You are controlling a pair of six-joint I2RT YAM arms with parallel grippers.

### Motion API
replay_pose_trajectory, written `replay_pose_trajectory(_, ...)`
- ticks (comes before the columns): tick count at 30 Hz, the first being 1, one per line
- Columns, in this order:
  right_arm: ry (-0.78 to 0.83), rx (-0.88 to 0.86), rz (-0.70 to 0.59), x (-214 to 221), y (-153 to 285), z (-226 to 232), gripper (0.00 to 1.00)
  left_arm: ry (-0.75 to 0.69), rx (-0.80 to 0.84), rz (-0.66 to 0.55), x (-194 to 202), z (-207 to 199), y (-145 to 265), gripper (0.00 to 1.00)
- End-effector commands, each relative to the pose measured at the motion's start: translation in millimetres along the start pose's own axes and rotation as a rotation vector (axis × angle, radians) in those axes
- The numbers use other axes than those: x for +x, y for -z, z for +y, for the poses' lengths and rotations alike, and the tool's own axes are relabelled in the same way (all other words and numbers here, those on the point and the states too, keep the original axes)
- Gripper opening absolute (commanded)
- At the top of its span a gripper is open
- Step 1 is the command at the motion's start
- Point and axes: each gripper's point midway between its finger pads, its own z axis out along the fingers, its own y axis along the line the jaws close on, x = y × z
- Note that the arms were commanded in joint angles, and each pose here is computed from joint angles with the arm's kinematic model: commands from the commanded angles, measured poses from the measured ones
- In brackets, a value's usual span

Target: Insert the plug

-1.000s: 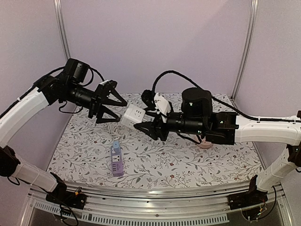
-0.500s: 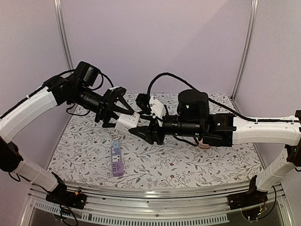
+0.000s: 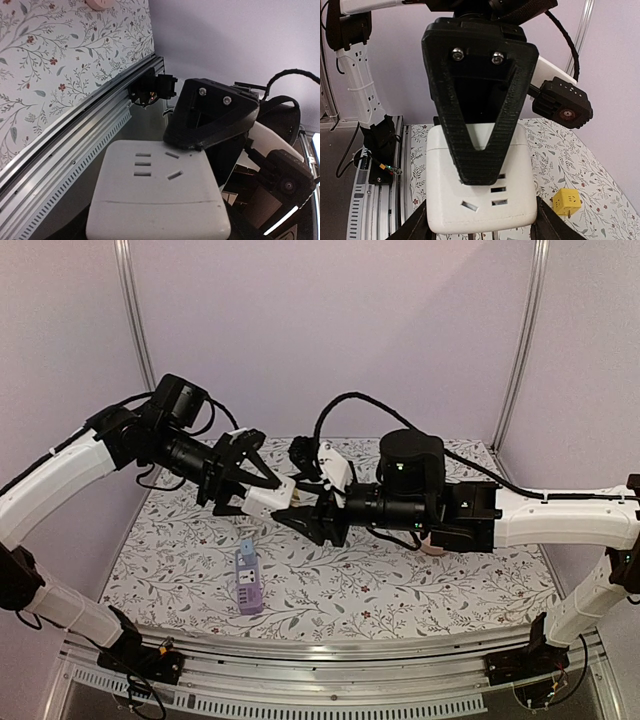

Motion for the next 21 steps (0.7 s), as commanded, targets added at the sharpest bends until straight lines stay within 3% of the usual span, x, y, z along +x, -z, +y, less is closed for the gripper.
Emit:
replay_pose_trajectory(1, 0.008, 0.022, -0.059, -19, -4, -4, 0.0, -0.021, 0.03, 0.011, 7, -8, -1, 0.68)
replay_pose_trajectory(2, 0.007, 0.02, -0.058, -19, -4, -4, 0.0, -0.023, 0.032, 0.01, 6, -8, -1, 0.67)
replay_pose_trajectory(4, 0.002, 0.012, -0.057, -18, -5, -2, 0.0, -0.025, 0.035, 0.008, 5, -8, -2, 0.55)
replay_pose_trajectory(9, -0.011, -0.004, -0.047, -13, -7, 1, 0.01, -0.018, 0.025, -0.002, 2, -5, -4, 0.01)
replay_pose_trajectory(10, -0.017, 0.001, -0.041, -11, -7, 1, 0.05, -0.015, 0.024, -0.004, 2, -4, -3, 0.0)
replay_pose_trajectory(11, -0.026, 0.005, -0.035, -10, -7, 0, 0.17, -0.012, 0.02, -0.009, 2, -4, -3, 0.0)
replay_pose_trajectory(13, -0.043, 0.024, -0.011, -4, -6, -3, 0.54, -0.005, 0.007, -0.018, 2, -2, -2, 0.0)
replay_pose_trajectory(14, -0.059, 0.042, 0.016, 3, -4, -5, 0.64, 0.002, -0.004, -0.025, 2, 0, 0, 0.0)
replay_pose_trajectory(19, -0.121, 0.181, 0.151, 42, 19, -24, 0.96, 0.075, -0.161, -0.082, 0, 28, 9, 0.0)
replay_pose_trajectory(21, -0.177, 0.226, 0.224, 65, 34, -28, 0.99, 0.113, -0.245, -0.109, -1, 45, 13, 0.0)
